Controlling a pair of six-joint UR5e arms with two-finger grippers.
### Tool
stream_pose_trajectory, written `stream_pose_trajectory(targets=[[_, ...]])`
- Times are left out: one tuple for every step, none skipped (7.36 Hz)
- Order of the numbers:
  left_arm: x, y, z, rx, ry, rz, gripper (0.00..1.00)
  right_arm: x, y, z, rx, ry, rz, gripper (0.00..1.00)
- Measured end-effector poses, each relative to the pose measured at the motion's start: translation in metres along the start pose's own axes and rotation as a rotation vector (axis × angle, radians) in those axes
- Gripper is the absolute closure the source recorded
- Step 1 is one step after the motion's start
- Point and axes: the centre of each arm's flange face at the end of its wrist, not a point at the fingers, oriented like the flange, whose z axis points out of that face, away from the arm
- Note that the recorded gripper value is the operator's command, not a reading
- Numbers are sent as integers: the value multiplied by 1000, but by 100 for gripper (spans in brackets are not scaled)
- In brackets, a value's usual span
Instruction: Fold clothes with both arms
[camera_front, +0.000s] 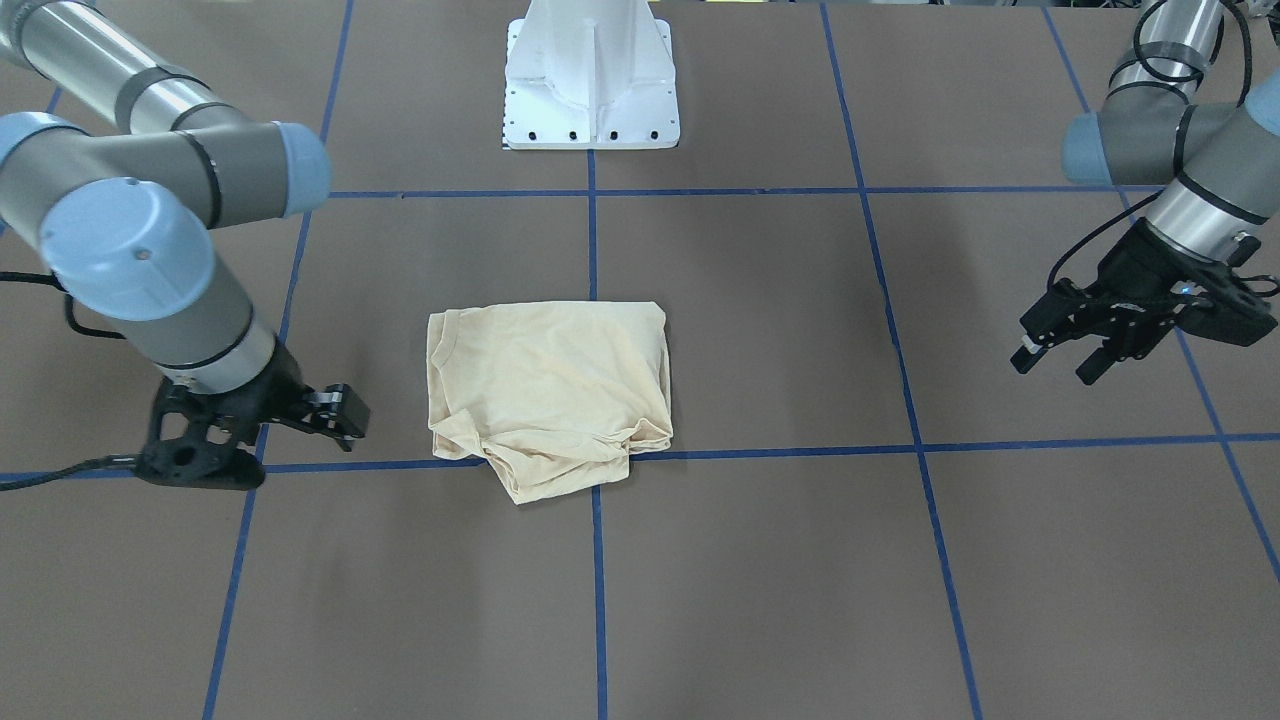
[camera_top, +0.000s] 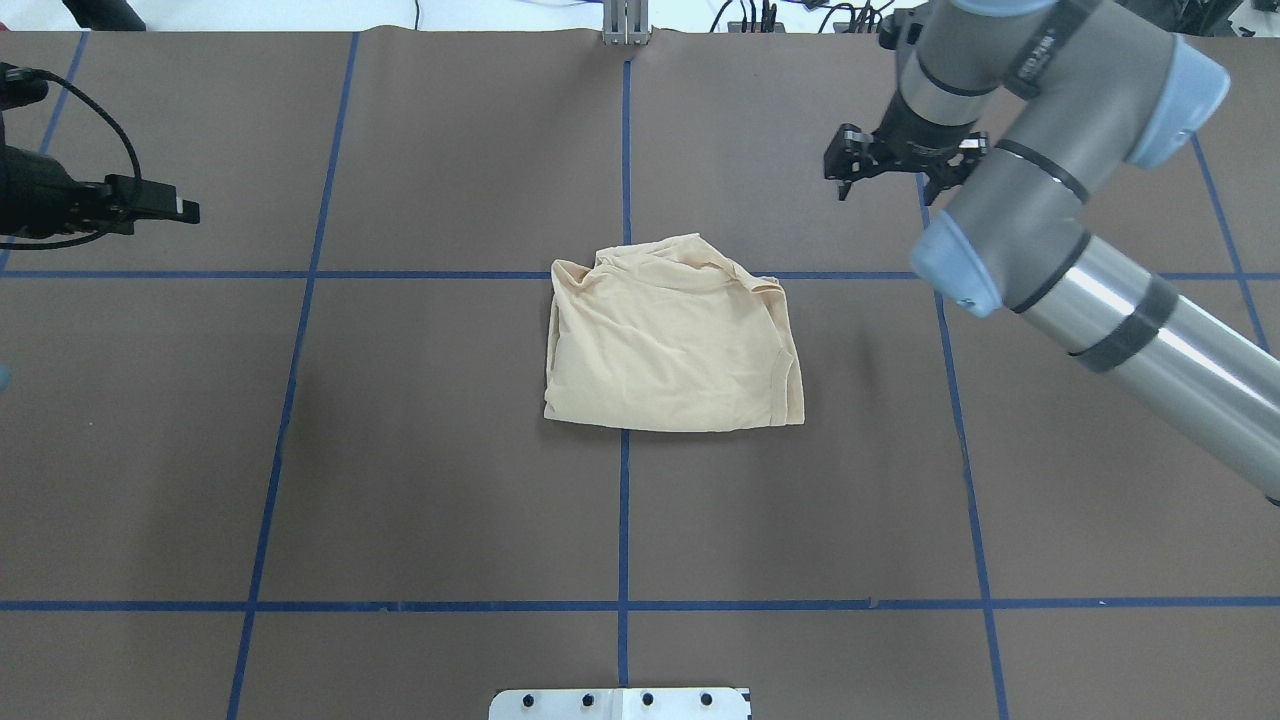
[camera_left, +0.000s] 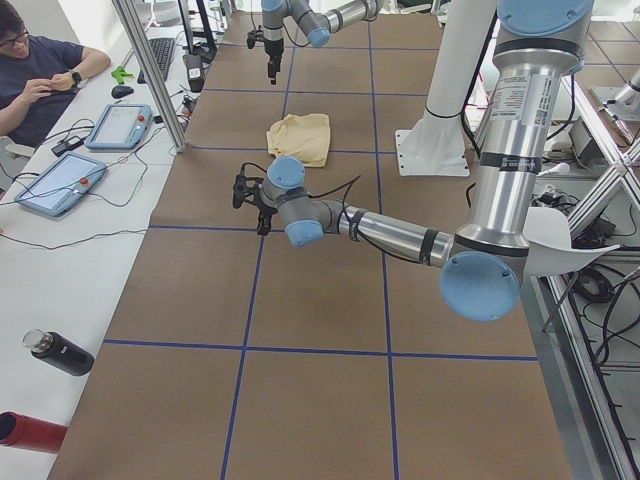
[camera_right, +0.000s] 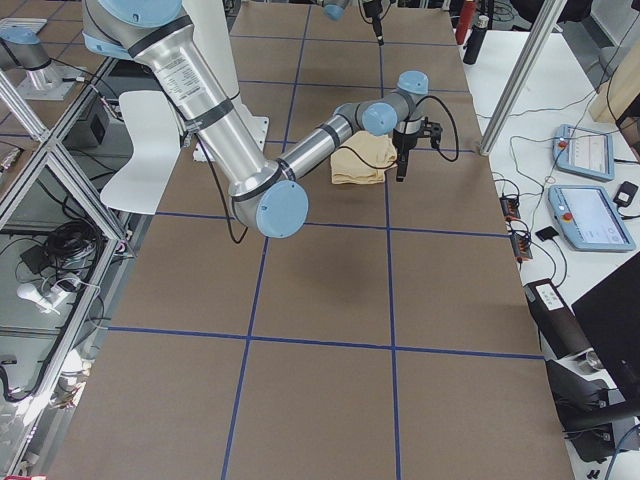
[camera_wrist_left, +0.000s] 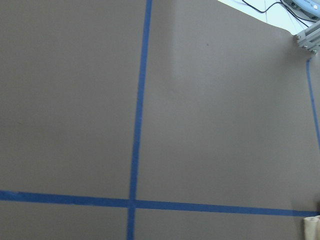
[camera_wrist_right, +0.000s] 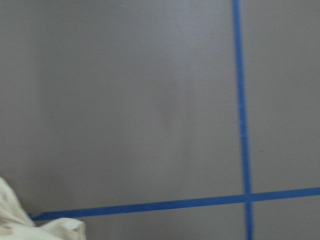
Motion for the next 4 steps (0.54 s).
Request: stream_pose_trajectory(targets=[[-36,-1,-14,15,-46,67,0,65,2,-4,-4,15,-71,0],[-73,-2,-26,24,-96,137,0,127,4,-8,-22,15,-145,0],[-105,-6,-37,31,-138,185,0,188,7,-12,-43,10,-195,0],[-127,-10,-47,40,-165,203,0,245,11,-16,-55,11,-231,0]])
